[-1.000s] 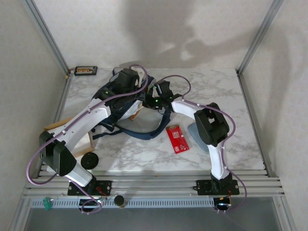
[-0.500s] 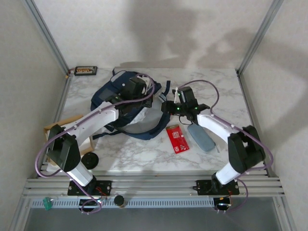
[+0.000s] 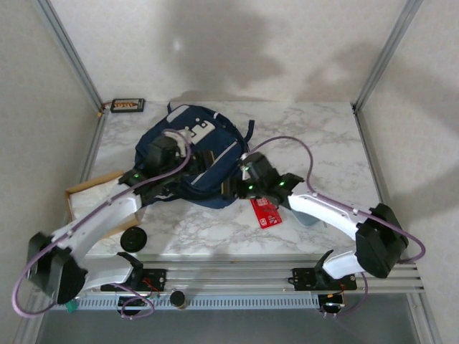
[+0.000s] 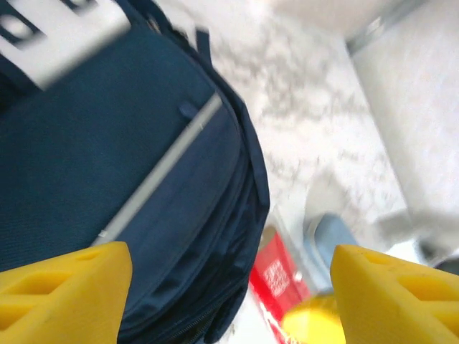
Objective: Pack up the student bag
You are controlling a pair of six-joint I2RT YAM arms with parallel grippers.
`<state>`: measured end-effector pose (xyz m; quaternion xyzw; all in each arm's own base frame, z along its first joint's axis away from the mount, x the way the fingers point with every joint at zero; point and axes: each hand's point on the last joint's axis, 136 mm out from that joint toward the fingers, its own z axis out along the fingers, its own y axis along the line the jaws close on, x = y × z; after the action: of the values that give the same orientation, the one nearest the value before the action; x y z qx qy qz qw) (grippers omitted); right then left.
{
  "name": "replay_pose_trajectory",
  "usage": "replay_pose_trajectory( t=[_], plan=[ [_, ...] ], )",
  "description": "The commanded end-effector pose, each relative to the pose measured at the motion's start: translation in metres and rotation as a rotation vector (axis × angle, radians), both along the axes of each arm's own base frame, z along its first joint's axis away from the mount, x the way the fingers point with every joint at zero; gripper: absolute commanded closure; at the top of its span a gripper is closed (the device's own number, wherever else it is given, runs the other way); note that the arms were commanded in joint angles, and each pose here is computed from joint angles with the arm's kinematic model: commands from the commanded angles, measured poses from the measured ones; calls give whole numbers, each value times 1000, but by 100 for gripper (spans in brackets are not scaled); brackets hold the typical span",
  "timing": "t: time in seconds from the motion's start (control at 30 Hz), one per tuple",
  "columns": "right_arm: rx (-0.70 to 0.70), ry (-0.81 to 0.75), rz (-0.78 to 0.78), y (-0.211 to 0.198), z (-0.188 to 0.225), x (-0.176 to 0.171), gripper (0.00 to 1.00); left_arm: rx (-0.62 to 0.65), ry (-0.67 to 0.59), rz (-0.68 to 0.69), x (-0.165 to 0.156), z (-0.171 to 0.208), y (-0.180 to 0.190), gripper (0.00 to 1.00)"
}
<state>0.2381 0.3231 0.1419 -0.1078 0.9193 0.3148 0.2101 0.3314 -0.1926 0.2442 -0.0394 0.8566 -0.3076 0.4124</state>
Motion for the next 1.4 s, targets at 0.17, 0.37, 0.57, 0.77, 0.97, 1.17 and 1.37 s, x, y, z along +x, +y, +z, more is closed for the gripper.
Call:
replay_pose_trajectory(
  t=[0.17,0.37,0.57,0.77,0.97,1.17,1.37],
  plan=[
    [-143,29,-58,17,-61,18,48,21,122,308,-13,-49,85,25],
    [-173,-15,-167,-22,-76,93,52,-1,175,414,-13,-73,115,24],
    [-229,-91,-189,-46,-56,138,51,-94,221,425,-6,-95,112,24],
    [-194,-54,-109,-17,-39,70,43,-135,243,477,1,-115,116,26],
    [-137,-37,77,71,-48,14,44,-179,300,450,13,-137,108,31],
    [-111,-76,91,131,-62,26,52,-179,314,436,14,-148,108,32],
    [-166,-132,-37,124,-76,55,59,-172,337,440,16,-161,112,33]
  ],
)
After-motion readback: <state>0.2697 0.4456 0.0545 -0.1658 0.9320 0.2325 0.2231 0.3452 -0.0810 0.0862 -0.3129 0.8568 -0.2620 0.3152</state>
